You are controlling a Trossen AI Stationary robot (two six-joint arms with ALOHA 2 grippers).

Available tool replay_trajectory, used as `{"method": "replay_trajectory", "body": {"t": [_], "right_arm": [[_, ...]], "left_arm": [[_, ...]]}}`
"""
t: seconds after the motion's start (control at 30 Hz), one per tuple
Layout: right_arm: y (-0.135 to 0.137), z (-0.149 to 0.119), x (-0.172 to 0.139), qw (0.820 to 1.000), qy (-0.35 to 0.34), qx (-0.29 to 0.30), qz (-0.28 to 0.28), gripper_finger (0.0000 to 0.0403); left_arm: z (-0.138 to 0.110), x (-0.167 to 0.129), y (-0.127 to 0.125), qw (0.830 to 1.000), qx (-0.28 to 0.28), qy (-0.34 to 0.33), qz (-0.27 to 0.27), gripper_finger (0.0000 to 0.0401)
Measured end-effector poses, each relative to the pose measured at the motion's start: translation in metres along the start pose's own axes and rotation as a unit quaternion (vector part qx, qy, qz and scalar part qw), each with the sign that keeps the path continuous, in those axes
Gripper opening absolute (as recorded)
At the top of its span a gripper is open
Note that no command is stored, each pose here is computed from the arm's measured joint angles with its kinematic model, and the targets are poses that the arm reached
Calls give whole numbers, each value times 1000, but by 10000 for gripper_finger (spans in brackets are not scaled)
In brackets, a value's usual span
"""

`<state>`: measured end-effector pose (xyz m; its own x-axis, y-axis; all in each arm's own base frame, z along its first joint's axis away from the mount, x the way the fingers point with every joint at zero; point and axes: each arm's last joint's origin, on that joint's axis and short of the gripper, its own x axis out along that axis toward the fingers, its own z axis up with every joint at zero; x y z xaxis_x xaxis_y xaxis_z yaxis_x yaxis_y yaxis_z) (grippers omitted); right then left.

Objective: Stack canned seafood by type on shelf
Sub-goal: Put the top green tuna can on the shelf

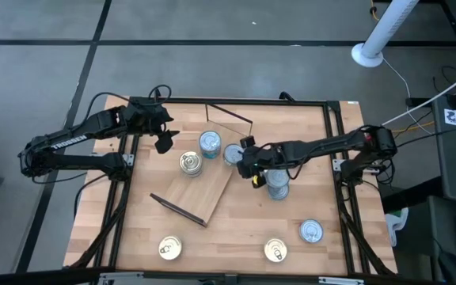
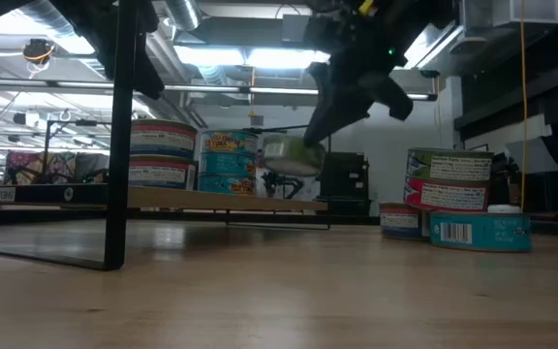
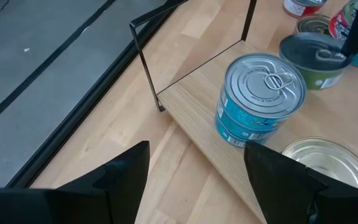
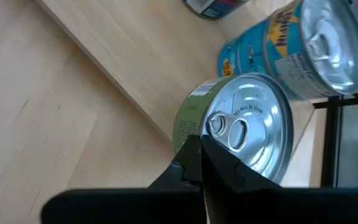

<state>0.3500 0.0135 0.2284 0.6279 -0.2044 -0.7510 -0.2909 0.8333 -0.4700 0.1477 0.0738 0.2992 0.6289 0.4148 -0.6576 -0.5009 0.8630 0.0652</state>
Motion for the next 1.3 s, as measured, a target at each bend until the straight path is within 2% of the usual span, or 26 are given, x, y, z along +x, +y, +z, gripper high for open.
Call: {"method": "replay_trajectory", "body": {"t": [0.47, 0.83, 1.0, 1.3], "right_arm": [[7, 1, 28, 1000, -1, -14, 0, 0], [-11, -8, 34, 1000, -2, 13, -6, 0], [-16, -11, 35, 999, -21, 21, 27, 0], [-14, -10, 35, 999, -29, 20, 40, 3]], "left_arm": [[0, 0, 0, 1000, 0, 0, 0, 258], [0, 0, 0, 1000, 0, 0, 0, 258], [0, 0, 0, 1000, 0, 0, 0, 258], [0, 0, 0, 1000, 0, 0, 0, 258]]}}
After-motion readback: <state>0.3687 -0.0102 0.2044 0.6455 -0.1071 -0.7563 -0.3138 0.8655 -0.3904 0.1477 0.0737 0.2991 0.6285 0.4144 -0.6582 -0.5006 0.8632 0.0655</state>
